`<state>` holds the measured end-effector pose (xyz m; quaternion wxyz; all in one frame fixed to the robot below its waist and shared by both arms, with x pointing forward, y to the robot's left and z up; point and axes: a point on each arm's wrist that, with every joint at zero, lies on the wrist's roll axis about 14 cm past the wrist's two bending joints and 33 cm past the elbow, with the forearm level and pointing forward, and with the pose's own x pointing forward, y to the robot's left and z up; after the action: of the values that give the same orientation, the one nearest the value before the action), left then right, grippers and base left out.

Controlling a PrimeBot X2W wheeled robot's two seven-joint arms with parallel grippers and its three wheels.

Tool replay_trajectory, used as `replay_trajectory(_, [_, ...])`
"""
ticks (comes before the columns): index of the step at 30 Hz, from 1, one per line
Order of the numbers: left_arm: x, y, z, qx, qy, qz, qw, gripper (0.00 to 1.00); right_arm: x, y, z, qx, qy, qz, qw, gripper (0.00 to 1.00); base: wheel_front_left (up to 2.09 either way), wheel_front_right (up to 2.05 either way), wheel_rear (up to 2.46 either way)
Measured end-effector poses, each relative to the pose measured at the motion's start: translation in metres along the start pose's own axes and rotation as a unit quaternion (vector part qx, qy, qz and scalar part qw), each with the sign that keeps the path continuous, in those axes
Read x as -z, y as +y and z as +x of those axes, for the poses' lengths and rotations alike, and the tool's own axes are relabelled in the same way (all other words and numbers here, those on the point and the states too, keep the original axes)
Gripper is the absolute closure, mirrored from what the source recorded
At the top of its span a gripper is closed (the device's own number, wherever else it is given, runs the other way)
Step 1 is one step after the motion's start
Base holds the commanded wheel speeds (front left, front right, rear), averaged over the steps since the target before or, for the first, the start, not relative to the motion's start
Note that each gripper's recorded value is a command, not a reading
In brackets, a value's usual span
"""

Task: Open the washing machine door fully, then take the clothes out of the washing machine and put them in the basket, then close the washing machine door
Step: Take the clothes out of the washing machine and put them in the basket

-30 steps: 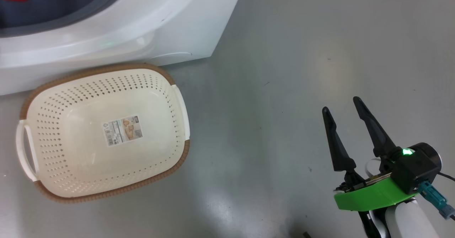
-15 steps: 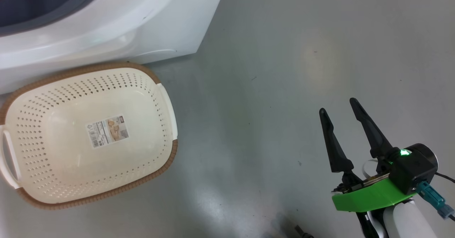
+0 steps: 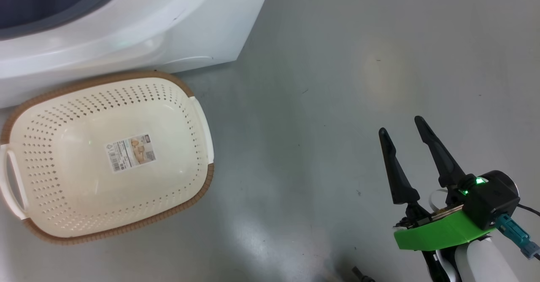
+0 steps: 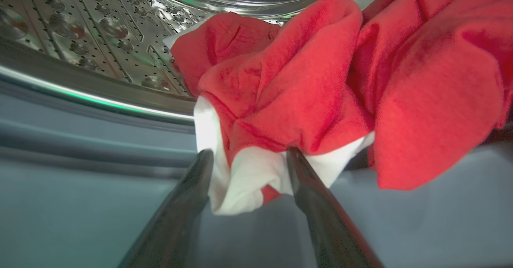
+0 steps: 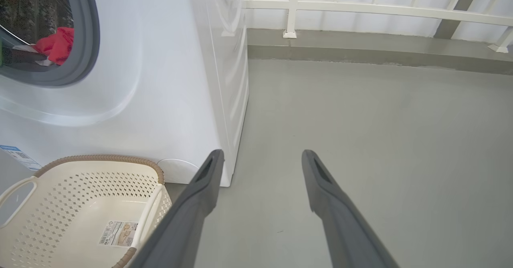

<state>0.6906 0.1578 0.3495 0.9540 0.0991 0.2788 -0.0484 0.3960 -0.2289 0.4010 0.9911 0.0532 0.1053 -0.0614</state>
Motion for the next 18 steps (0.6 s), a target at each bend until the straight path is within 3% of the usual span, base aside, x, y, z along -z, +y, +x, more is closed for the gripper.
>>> replay_trajectory(7, [-0.012, 0.010, -0.004, -0.008, -0.040, -0.030, 0.999, 1.00, 0.001, 0.005, 0.003, -0.007, 0.000, 0.003, 1.000, 0.00, 0.00, 0.00, 0.00])
replay_trajectory(18, [-0.040, 0.005, -0.013, -0.001, -0.113, -0.033, 0.993, 1.00, -0.007, 0.008, 0.006, -0.013, -0.013, 0.004, 1.000, 0.00, 0.00, 0.00, 0.00])
